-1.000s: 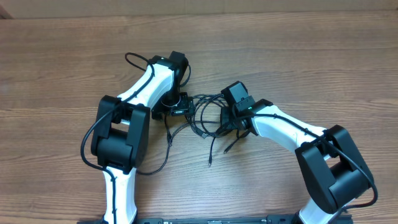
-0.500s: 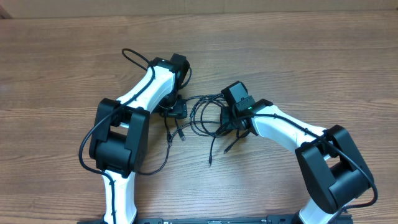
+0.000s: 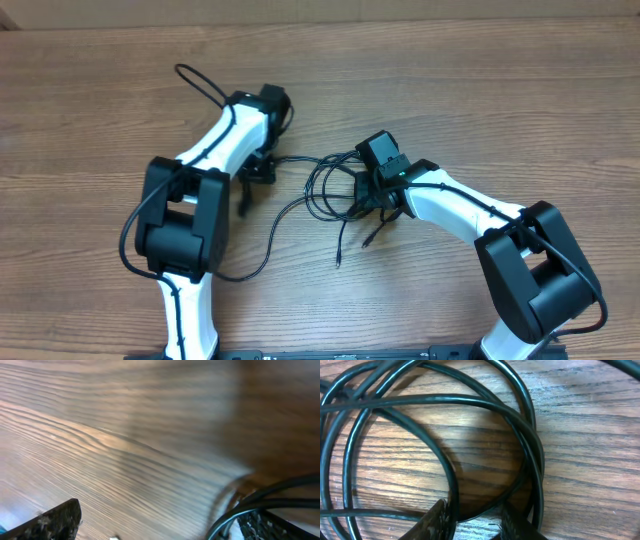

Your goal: Untangle cables

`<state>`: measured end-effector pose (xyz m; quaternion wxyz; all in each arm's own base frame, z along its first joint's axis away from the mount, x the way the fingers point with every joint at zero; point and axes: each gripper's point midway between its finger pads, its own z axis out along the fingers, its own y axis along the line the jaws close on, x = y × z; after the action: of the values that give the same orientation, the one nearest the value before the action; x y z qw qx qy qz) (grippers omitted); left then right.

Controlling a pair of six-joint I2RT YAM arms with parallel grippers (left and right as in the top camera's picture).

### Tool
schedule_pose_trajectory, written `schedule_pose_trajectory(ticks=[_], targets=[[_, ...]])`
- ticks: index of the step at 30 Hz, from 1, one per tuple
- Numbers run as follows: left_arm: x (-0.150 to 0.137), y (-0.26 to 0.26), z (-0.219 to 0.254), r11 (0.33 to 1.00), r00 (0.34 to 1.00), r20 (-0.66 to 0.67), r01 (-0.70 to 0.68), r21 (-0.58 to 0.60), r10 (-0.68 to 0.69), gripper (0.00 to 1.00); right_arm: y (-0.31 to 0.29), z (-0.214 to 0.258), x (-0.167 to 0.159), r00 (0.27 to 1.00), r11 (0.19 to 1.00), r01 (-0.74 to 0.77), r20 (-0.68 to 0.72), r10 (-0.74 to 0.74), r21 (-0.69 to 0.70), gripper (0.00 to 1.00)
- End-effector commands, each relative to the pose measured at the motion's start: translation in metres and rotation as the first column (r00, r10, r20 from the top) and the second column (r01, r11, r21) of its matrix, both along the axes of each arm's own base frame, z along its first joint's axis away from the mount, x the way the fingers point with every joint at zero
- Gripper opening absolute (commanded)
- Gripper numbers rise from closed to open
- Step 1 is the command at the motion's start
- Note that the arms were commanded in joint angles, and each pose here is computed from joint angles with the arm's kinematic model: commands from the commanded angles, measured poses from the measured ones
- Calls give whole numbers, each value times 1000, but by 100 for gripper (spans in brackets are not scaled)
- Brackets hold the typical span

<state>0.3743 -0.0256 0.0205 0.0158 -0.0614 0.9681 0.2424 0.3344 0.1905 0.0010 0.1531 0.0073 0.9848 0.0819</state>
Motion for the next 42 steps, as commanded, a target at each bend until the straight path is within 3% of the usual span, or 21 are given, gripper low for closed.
schedule_pose_trajectory(ticks=[1,5,12,20,23,26,32,42], targets=[[-4,32,-23,996,998,-23,-62,62,63,100,-16,-23,-16,998,998,7,-64,-11,-56,32],[6,24,-35,993,996,-5,-88,-75,88,100,-16,-23,-16,998,998,7,-64,-10,-55,32],[32,-29,-49,907,995,33,101,-410,-96,100,-16,-23,-16,998,998,7,-63,-11,-56,32],[36,-39,-50,884,994,54,112,-454,-98,100,-15,-23,-17,998,999,6,-65,-9,-52,33],[34,-55,-49,827,985,55,169,-536,-165,100,-12,-23,-17,998,999,-7,-65,4,-43,30],[32,-65,-45,782,970,57,226,-581,-237,100,6,-20,-19,986,988,-154,-60,155,25,29],[41,-69,-28,782,968,66,235,-578,-242,100,32,-15,-35,913,907,-396,-44,405,141,50],[30,-99,-15,766,949,37,277,-580,-315,100,34,-15,-38,903,897,-418,-44,428,145,63]])
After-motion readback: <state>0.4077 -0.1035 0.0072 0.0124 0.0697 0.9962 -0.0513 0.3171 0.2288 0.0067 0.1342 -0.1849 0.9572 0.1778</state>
